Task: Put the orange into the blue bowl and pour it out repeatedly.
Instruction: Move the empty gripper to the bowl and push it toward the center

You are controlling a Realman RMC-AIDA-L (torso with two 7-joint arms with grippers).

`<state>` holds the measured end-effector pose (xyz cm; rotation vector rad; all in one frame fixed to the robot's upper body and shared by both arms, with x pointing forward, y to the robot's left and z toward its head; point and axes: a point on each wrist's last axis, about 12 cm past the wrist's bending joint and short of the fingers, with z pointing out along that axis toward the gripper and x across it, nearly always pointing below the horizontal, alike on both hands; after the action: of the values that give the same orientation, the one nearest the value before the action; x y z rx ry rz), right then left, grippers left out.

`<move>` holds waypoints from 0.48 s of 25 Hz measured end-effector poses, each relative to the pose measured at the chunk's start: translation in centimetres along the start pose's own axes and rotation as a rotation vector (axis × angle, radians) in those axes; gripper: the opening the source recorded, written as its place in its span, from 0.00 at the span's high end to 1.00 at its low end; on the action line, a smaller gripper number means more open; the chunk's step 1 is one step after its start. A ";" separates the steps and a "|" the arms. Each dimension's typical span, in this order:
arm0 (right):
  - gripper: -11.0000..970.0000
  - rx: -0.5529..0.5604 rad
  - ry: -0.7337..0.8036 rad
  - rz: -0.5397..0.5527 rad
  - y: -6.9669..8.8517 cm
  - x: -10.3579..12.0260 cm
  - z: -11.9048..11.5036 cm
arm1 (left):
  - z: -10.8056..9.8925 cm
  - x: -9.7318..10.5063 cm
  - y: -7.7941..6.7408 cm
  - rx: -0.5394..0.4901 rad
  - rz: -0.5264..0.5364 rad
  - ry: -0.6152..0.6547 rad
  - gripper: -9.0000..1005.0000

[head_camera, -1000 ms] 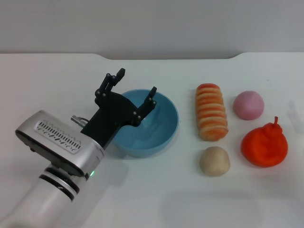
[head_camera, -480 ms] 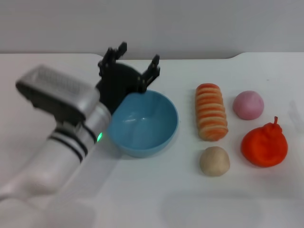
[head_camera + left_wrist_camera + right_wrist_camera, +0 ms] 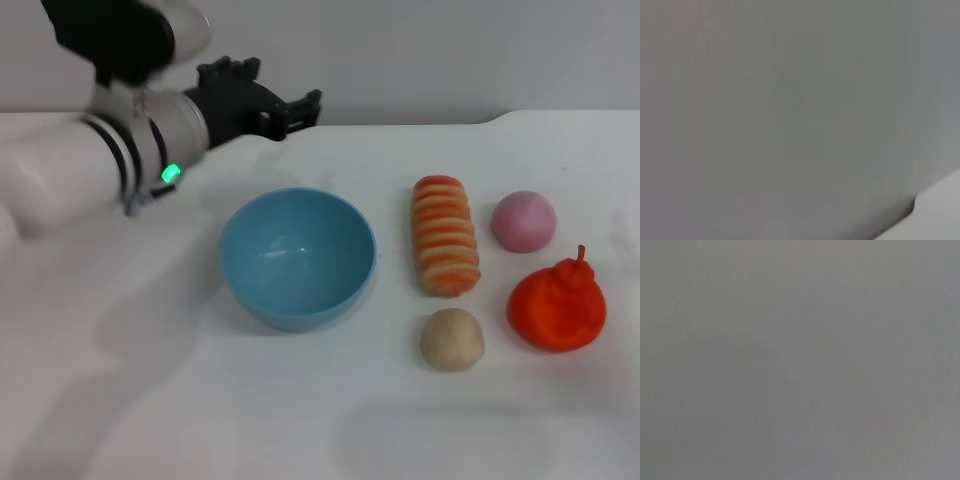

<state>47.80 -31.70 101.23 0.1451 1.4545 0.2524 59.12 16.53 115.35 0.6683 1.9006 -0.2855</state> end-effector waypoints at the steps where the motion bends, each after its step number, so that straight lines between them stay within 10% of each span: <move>1: 0.18 0.000 0.000 0.000 0.0 0.0 0.0 | 0.0 0.0 0.0 0.000 0.000 0.000 0.20; 12: 0.18 -0.003 -0.007 -0.011 -0.2 -0.3 0.4 | -1.4 -1.8 2.2 0.161 -0.030 0.250 0.20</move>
<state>48.22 -31.89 101.49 0.1351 1.4470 0.2451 59.80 18.42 117.74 0.8144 2.1434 -0.3930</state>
